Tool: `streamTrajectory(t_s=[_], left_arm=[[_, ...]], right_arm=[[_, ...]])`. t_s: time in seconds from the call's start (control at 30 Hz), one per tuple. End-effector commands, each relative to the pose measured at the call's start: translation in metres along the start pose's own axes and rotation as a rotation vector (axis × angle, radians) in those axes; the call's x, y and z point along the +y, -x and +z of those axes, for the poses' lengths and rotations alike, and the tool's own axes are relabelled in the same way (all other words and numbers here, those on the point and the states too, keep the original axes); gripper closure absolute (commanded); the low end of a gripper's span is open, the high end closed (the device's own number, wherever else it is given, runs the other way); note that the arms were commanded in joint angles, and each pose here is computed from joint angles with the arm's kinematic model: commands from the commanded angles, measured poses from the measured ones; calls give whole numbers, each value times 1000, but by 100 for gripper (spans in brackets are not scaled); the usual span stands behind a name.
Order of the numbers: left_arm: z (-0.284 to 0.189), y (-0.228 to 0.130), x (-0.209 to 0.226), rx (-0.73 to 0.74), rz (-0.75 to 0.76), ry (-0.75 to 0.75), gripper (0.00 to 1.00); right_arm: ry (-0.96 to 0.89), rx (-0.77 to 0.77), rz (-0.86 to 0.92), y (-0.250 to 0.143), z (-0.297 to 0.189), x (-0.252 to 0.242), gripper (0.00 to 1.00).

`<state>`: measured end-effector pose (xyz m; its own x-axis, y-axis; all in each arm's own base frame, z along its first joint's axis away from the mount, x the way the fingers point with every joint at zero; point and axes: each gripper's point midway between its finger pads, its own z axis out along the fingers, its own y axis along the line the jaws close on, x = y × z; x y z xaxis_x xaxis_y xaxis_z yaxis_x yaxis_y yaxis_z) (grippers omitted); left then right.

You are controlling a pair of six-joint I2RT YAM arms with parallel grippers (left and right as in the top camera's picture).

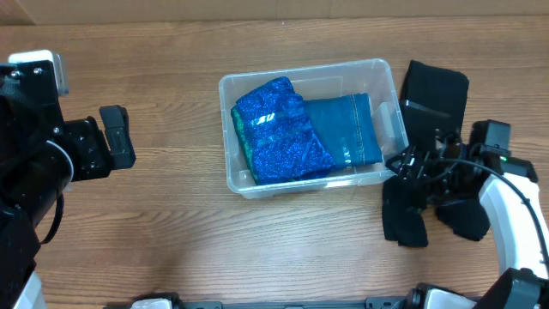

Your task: Pack container

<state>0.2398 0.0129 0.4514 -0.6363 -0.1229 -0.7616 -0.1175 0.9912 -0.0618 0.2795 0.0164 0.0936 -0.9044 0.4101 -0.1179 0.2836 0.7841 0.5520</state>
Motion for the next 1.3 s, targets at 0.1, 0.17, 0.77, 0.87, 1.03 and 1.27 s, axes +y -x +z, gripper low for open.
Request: streamTrajectory(t_s=[0.1, 0.17, 0.77, 0.87, 1.03, 1.27], left_arm=[[1, 0, 2, 1, 15, 11, 0], [1, 0, 2, 2, 15, 11, 0], [1, 0, 2, 2, 15, 11, 0], [1, 0, 2, 2, 15, 11, 0], [1, 0, 2, 2, 15, 11, 0], [1, 0, 2, 2, 15, 11, 0]], right_arm=[[-31, 51, -197, -21, 32, 45, 62], [-58, 55, -226, -25, 38, 51, 64], [-202, -297, -114, 23, -85, 58, 0], [-314, -222, 56, 21, -86, -6, 0], [-380, 27, 315, 0, -26, -87, 0], [-207, 193, 397, -11, 38, -91, 5]])
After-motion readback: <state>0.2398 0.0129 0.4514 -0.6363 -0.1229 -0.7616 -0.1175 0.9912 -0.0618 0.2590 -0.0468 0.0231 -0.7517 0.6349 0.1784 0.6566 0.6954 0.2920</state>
